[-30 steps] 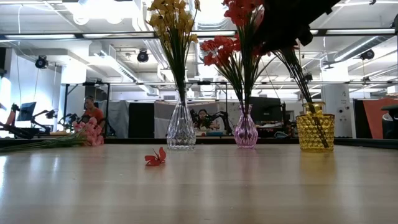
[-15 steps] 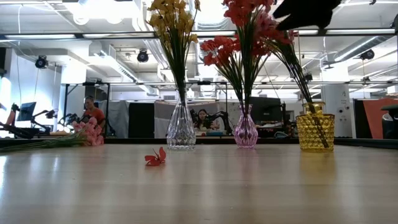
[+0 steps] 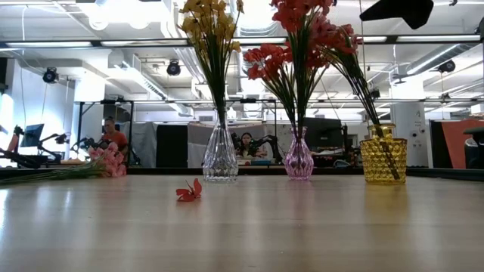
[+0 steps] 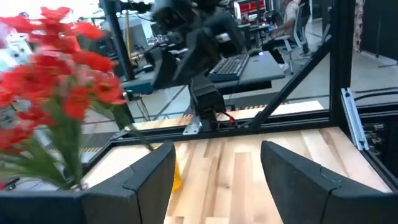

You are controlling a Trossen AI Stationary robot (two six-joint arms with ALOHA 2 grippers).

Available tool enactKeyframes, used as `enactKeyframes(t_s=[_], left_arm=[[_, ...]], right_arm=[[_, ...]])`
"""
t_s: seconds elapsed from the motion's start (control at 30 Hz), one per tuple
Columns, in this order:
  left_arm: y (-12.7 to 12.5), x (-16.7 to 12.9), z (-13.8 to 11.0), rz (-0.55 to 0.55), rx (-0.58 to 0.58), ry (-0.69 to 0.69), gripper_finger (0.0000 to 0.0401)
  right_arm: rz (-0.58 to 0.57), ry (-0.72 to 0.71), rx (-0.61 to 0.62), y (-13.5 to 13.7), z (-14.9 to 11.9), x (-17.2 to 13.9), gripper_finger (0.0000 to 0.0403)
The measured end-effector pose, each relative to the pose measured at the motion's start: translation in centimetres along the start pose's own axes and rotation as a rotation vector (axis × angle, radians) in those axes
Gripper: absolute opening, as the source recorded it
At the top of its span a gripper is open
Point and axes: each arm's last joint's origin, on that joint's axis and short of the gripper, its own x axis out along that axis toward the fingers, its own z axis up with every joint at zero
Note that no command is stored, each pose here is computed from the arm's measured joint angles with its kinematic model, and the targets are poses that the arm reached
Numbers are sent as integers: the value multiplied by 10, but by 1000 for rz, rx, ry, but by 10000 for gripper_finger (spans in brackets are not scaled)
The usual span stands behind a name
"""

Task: Sort flowers into vase by color
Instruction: Put the red flowers into the pink vase

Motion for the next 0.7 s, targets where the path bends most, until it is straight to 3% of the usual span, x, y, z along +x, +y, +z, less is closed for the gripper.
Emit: enactKeyframes(t_s=[0.13,0.27,0.5,0.7], left_arm=[[-16,28,-4,44,36,32,220],[-16,59,-11,177,72,76,220],[9,104,-25,300,67,102,220],[42,123,-35,263,18,47,214]], right_arm=[[41,37,2,1,-2,0,238],[79,65,-1,2,-3,-1,239],[80,90,-34,2,-6,-2,235],[70,101,-49,1,-8,-2,235]])
